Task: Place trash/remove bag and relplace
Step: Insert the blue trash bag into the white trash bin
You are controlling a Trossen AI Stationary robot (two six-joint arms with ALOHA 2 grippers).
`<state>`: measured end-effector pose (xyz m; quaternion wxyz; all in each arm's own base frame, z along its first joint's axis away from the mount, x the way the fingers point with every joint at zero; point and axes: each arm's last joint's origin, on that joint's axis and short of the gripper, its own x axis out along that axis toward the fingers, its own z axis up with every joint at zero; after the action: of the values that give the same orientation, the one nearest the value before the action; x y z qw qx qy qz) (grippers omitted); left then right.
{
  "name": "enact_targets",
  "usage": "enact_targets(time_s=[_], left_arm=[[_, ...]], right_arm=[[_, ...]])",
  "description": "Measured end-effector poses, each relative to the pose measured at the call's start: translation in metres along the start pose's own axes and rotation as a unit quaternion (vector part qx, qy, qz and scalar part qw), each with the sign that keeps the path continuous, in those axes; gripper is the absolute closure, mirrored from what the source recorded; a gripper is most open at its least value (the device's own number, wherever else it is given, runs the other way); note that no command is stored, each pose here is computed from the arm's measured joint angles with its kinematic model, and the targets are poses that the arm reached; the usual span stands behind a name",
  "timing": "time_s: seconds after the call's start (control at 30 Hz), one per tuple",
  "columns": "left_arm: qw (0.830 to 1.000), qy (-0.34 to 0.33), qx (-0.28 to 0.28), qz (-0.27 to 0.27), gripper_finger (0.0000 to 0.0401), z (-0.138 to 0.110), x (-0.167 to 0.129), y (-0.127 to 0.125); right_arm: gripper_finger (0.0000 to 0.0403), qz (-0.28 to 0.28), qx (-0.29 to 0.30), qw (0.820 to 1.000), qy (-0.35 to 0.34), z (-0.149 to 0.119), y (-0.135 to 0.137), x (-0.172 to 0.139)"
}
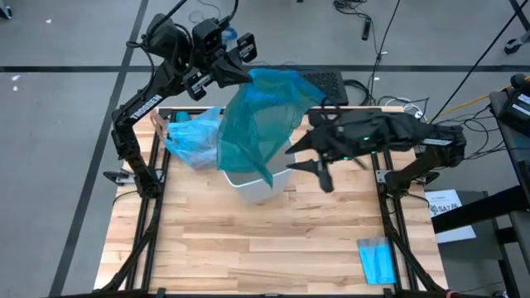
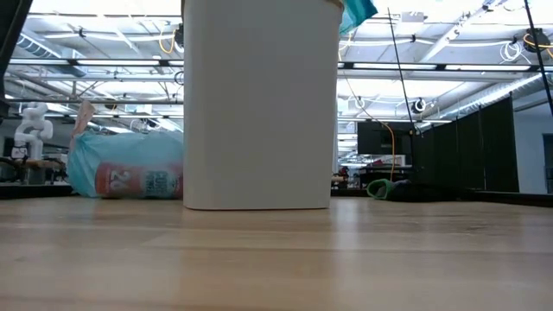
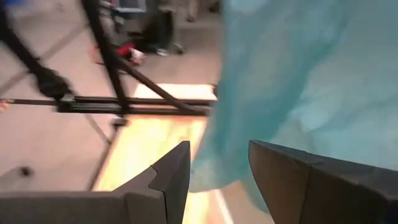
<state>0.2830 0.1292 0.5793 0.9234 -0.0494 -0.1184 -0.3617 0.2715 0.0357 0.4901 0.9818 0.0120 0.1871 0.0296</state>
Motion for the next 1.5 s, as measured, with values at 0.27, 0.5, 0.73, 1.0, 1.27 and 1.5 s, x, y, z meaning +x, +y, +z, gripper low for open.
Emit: enact_targets(time_s=[0.27, 0.5, 0.73, 1.0, 1.27, 1.5], left_arm=[[1.000, 0.013, -0.008, -0.006, 0.0401, -0.012, 0.001, 0.014], [1.000, 0.005, 0.005, -0.007, 0.0401, -0.024, 0.008, 0.029], [0.999, -0.030, 0.015, -0.022, 0.0401, -0.030, 0.011, 0.044], [0.994, -0.068, 0.054, -0.062, 0.0401, -0.011, 0.013, 0.023], [0.997, -0.011, -0.032, -0.071, 0.0401, -0.011, 0.017, 0.022], [0.986, 0.082, -0.134, -0.059, 0.0401, -0.036, 0.018, 0.033]], right_arm=[[0.0248, -0.064, -0.006, 0.998, -0.017, 0.003, -0.013, -0.011], [0.0248, -0.109, -0.016, 0.994, -0.016, 0.003, -0.017, -0.023], [0.0248, -0.135, -0.016, 0.991, -0.020, 0.004, -0.027, -0.030], [0.0248, -0.147, -0.021, 0.989, -0.022, 0.004, -0.034, -0.033], [0.0248, -0.153, -0.026, 0.988, -0.016, 0.003, -0.038, -0.032], [0.0248, -0.139, -0.007, 0.990, 0.011, -0.020, -0.039, -0.010]])
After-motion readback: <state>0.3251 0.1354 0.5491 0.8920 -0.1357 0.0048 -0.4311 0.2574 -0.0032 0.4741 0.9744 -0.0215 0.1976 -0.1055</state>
